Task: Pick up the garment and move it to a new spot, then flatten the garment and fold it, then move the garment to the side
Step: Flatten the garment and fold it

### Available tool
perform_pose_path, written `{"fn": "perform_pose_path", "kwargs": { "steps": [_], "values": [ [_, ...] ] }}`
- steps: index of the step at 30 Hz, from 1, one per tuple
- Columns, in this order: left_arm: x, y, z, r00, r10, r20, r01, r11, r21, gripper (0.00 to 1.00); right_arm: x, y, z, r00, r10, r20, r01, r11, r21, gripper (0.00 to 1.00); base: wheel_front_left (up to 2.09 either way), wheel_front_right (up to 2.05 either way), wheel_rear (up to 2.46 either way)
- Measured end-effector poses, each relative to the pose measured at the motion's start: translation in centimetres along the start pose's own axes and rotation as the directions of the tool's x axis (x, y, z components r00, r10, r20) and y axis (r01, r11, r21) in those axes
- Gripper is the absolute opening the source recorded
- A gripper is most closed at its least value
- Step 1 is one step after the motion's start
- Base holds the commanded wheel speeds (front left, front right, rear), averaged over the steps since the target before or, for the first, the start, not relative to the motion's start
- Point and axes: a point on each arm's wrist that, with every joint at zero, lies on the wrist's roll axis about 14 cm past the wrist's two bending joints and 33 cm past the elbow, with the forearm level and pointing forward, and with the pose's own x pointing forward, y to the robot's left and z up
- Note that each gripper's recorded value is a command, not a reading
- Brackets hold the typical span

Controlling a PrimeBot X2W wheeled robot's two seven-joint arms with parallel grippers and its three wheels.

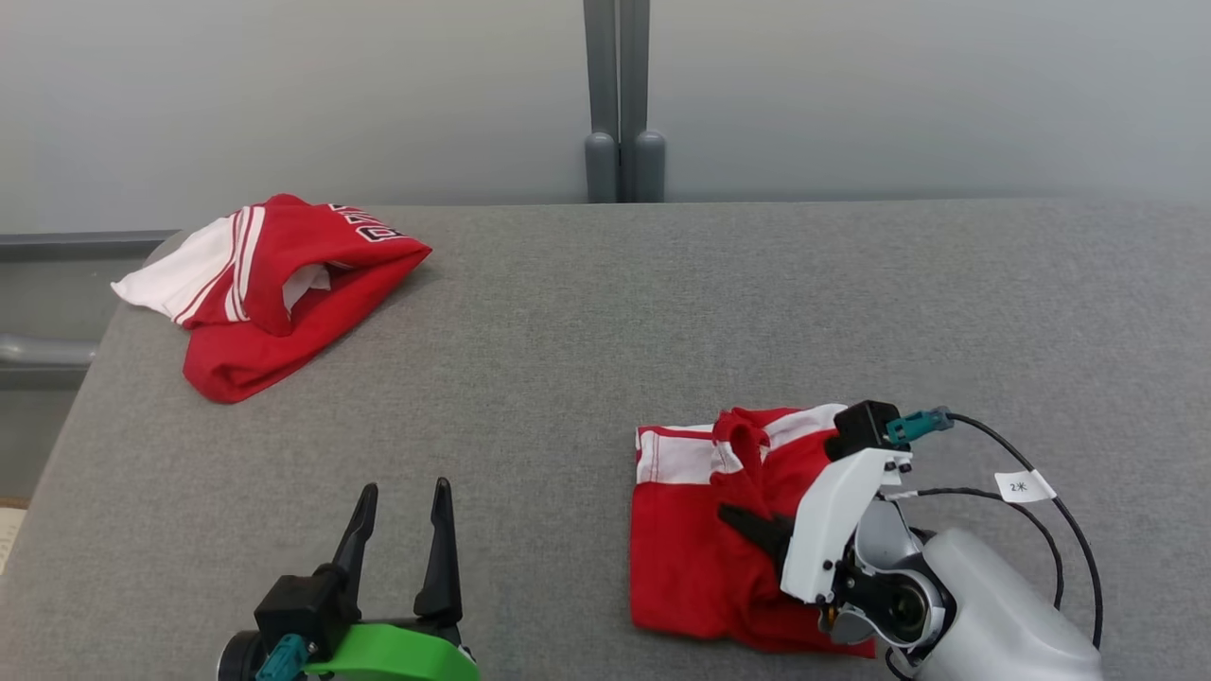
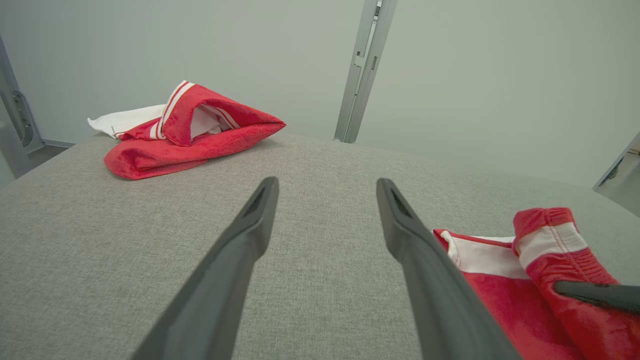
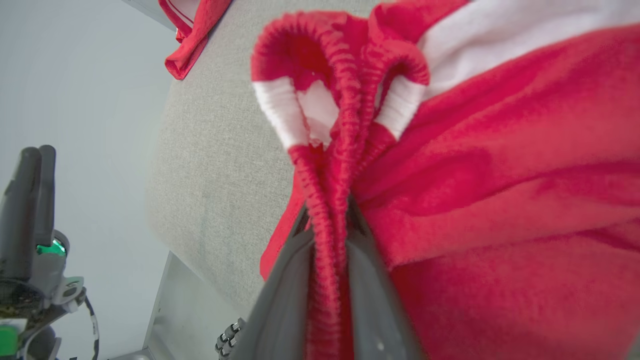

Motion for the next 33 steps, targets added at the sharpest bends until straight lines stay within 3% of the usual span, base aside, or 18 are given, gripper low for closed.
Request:
{"fn": "perform_pose_path", "kwargs": {
  "steps": [1, 2, 3, 15, 22, 26, 29, 33],
  "values": [
    [-0.1, 0.1, 0.0, 1.000, 0.005, 0.001, -0.005, 1.000, -0.001, 1.00, 0.3, 0.1, 0.0, 1.000, 0.001, -0.001, -0.001, 1.000, 0.000, 0.55, 0.00, 0.00, 0.00],
    [-0.2, 0.3, 0.0, 1.000, 0.012, 0.002, -0.012, 1.000, -0.004, 1.00, 0.7, 0.4, 0.0, 1.000, 0.006, -0.005, -0.006, 1.000, -0.001, 0.96, 0.00, 0.00, 0.00],
    [-0.3, 0.5, 0.1, 1.000, 0.022, 0.002, -0.022, 1.000, -0.009, 1.00, 1.0, 0.7, -0.1, 1.000, 0.012, -0.011, -0.012, 1.000, -0.002, 1.00, 0.00, 0.00, 0.00],
    [-0.4, 0.2, 0.1, 1.000, 0.021, 0.003, -0.021, 1.000, -0.021, 1.00, 1.8, 4.1, 1.5, 0.993, 0.099, 0.057, -0.099, 0.995, 0.006, 1.00, 0.00, 0.00, 0.00],
    [0.2, -0.5, 0.1, 1.000, -0.003, 0.004, 0.003, 1.000, -0.016, 1.00, -0.3, 2.4, 5.9, 0.962, 0.056, 0.268, -0.024, 0.992, -0.122, 1.00, 0.00, 0.00, 0.00],
    [1.1, -1.1, 1.0, 0.999, -0.026, 0.029, 0.027, 1.000, -0.007, 1.00, -2.9, 0.3, 9.2, 0.893, 0.014, 0.449, 0.089, 0.974, -0.209, 1.00, 0.00, 0.00, 0.00],
    [1.7, -1.6, 1.3, 0.998, -0.045, 0.038, 0.045, 0.999, -0.003, 1.00, -5.5, -1.7, 11.4, 0.817, -0.014, 0.576, 0.216, 0.935, -0.283, 1.00, 0.00, 0.00, 0.00],
    [2.1, -2.0, 1.6, 0.997, -0.056, 0.046, 0.056, 0.998, -0.002, 1.00, -8.5, -4.4, 11.5, 0.721, -0.072, 0.689, 0.342, 0.902, -0.264, 1.00, 0.00, 0.00, 0.00]
  ]
}}
